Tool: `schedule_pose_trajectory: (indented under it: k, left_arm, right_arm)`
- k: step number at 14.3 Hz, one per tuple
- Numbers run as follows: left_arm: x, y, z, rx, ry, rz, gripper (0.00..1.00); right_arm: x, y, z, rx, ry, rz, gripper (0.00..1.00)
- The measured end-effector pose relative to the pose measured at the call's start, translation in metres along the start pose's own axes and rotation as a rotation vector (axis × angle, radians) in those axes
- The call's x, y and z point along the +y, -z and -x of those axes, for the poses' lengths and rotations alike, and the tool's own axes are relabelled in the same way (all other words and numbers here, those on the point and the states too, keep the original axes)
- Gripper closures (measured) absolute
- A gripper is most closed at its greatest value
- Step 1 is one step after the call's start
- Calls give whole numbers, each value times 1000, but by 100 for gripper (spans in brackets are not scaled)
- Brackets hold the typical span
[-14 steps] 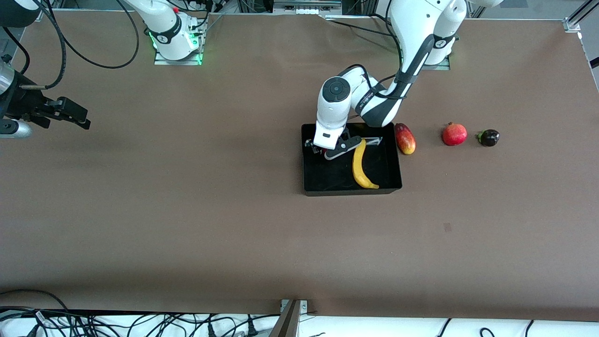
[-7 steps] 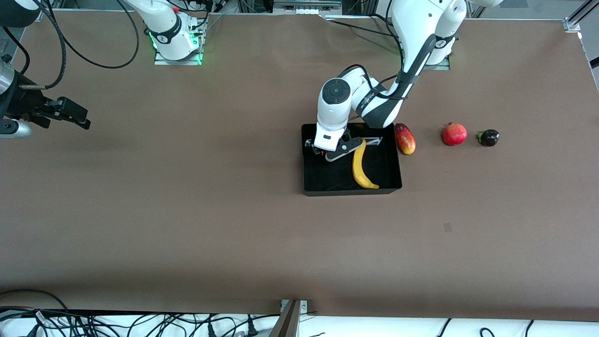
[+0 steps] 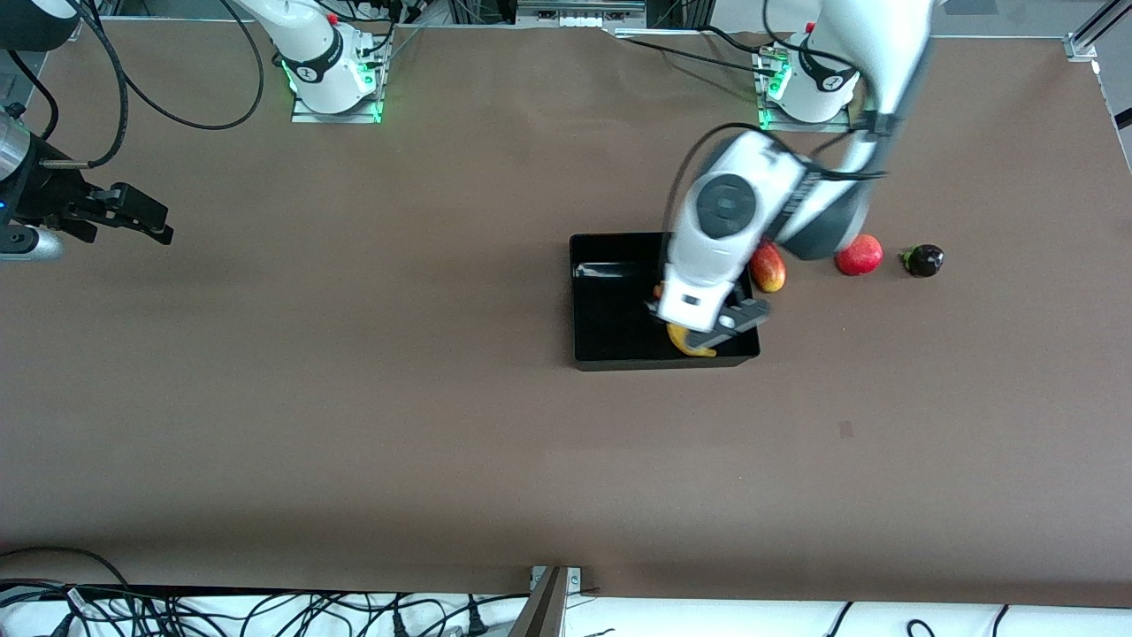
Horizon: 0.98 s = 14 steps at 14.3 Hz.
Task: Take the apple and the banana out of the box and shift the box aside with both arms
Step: 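Lift the apple out of the tray and carry it past the mango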
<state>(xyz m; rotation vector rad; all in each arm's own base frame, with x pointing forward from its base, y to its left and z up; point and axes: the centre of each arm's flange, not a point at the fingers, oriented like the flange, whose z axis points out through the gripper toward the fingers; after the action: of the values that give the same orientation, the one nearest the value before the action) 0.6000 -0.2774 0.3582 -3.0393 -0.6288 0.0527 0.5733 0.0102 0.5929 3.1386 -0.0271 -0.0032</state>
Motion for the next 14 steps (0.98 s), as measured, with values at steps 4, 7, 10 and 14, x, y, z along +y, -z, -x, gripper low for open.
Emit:
schedule_pose_trajectory:
  k: [4, 7, 10, 14]
  left_arm:
    - [-139, -2, -119, 4, -188, 6, 39]
    - [-217, -48, -181, 86, -345, 17, 39]
    - [-237, -124, -206, 163, -415, 10, 39]
    - [-241, -168, -217, 244, -437, 18, 39]
  right_arm:
    - [0, 0, 0, 0, 0, 0, 0]
    - [0, 0, 0, 0, 0, 0, 0]
    - [0, 0, 0, 1, 0, 0, 0]
    - [0, 0, 0, 1, 0, 0, 0]
